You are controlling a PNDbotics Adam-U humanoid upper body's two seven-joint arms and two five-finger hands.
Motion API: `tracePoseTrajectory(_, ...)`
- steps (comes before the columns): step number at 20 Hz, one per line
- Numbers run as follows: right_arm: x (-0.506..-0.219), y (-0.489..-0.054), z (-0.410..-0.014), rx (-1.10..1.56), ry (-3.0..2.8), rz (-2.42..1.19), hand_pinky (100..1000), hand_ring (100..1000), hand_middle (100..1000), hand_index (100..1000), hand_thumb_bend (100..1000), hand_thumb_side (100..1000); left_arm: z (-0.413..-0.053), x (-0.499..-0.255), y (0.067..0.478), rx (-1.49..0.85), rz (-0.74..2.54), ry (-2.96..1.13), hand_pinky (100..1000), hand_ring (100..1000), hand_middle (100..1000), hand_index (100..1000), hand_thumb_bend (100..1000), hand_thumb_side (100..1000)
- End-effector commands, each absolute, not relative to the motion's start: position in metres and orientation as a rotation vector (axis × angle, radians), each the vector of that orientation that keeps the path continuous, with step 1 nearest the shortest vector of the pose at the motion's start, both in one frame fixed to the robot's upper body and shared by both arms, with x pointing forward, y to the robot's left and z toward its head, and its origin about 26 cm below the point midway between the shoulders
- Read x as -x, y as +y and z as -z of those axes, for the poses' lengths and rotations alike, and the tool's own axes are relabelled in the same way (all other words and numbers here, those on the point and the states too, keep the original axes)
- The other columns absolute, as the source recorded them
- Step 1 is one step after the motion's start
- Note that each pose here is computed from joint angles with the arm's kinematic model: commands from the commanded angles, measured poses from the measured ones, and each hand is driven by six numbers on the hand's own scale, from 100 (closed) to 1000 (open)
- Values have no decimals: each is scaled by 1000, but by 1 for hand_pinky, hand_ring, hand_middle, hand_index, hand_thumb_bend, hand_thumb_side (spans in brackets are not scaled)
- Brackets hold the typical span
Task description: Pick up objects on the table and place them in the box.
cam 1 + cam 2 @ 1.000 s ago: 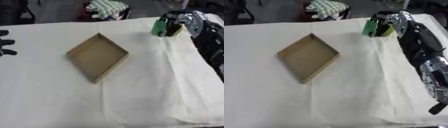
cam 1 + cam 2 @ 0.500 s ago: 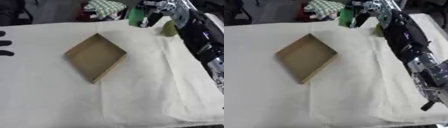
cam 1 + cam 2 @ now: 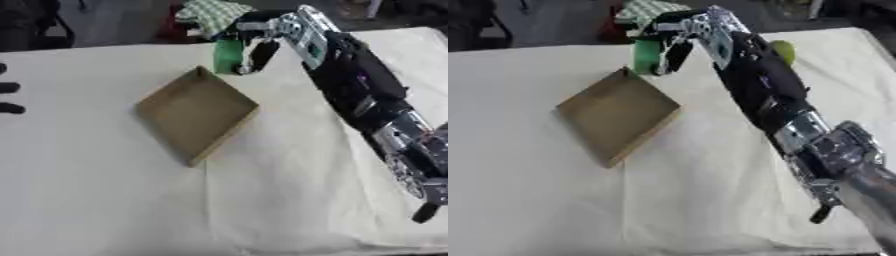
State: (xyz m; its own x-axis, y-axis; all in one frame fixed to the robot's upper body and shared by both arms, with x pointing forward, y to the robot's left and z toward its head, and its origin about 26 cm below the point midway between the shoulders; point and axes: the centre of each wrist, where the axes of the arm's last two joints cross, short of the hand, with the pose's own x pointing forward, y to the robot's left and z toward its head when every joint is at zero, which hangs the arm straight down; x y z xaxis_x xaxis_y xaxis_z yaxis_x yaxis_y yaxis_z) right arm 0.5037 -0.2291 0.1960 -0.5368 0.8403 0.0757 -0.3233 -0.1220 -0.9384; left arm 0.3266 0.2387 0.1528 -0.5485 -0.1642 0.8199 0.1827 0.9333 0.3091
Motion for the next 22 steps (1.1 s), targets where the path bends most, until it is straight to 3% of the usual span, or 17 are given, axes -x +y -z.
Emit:
tracePoseTrajectory(1, -506, -219, -196, 690, -1285, -1805, 728, 718, 642, 762, 175, 269, -162, -327, 233, 41, 462, -2137, 610, 745, 785, 805, 191, 684)
tracePoseTrajectory(4, -506, -210, -181, 695, -1252, -1837, 749, 774, 784, 907, 285, 322, -163, -328, 230, 58, 463, -2140, 609, 744, 784, 805, 191, 684)
tracePoseTrajectory(7, -506, -205, -173, 708, -1243, -1870, 784, 835, 896, 994, 378, 349, -162, -328, 230, 60, 461, -2139, 609, 744, 783, 806, 192, 684)
tracePoseTrajectory(9, -506, -206, -173, 724, -1261, -1876, 817, 876, 968, 1000, 427, 389, -162, -328, 230, 59, 461, -2138, 609, 744, 783, 806, 192, 684)
tracePoseTrajectory(10, -506, -207, -176, 731, -1280, -1872, 825, 887, 1000, 1000, 361, 457, -162, -328, 230, 58, 461, -2138, 609, 744, 783, 806, 193, 684)
tracePoseTrajectory(11, -506, -208, -179, 736, -1303, -1864, 826, 889, 1000, 1000, 450, 407, -162, -328, 231, 56, 461, -2138, 609, 744, 782, 806, 193, 684)
tracePoseTrajectory(22, -501, -263, -273, 820, -1533, -1644, 801, 865, 1000, 1000, 470, 413, -162, -328, 238, 18, 457, -2136, 609, 743, 781, 806, 195, 685)
